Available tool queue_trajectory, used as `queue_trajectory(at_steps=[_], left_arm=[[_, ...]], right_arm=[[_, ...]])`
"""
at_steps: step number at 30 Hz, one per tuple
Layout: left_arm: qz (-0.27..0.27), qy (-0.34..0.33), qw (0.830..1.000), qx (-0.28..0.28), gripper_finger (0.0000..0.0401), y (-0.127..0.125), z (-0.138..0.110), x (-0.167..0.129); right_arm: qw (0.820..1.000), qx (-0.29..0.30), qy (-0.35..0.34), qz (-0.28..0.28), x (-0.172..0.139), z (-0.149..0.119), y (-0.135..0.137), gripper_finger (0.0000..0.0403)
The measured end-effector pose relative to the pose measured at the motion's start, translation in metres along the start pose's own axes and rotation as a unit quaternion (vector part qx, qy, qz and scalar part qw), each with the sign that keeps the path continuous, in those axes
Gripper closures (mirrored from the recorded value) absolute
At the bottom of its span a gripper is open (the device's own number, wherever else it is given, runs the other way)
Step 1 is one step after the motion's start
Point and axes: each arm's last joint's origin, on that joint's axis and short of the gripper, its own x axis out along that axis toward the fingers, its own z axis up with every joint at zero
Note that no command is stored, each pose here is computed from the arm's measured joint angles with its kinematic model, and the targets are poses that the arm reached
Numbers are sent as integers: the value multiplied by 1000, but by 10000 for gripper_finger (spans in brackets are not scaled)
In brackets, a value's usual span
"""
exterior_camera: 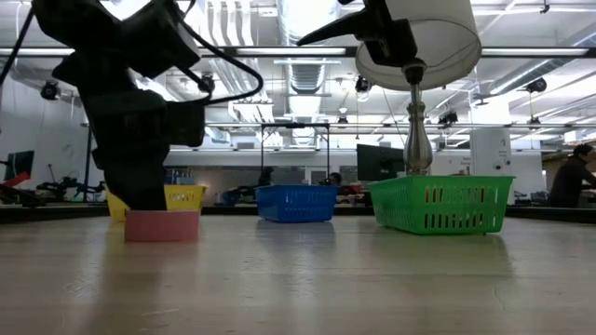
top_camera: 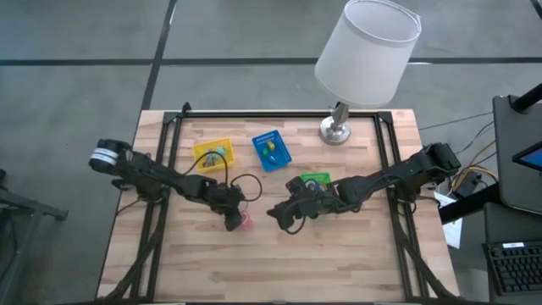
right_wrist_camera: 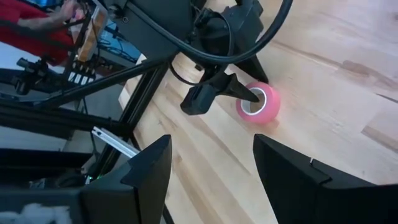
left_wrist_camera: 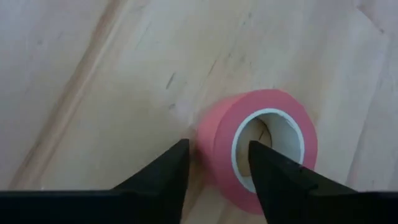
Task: Pick and place Stapler, Stapler remover, tape
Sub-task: Put the pink tape into the green bin
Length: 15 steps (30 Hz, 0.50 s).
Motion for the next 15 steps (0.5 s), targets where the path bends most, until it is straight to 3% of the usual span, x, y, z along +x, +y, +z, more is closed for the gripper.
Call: queue_trajectory(at_steps=[7,15], left_arm=[[-24,-9,999,28,358,-3,1,-6],[-50,-55,997,20,357,-8,7,-29]], right_arm=[[1000,21,-5,-3,0,-1,0,181],[998,66,10,5,-5,-19,5,181]])
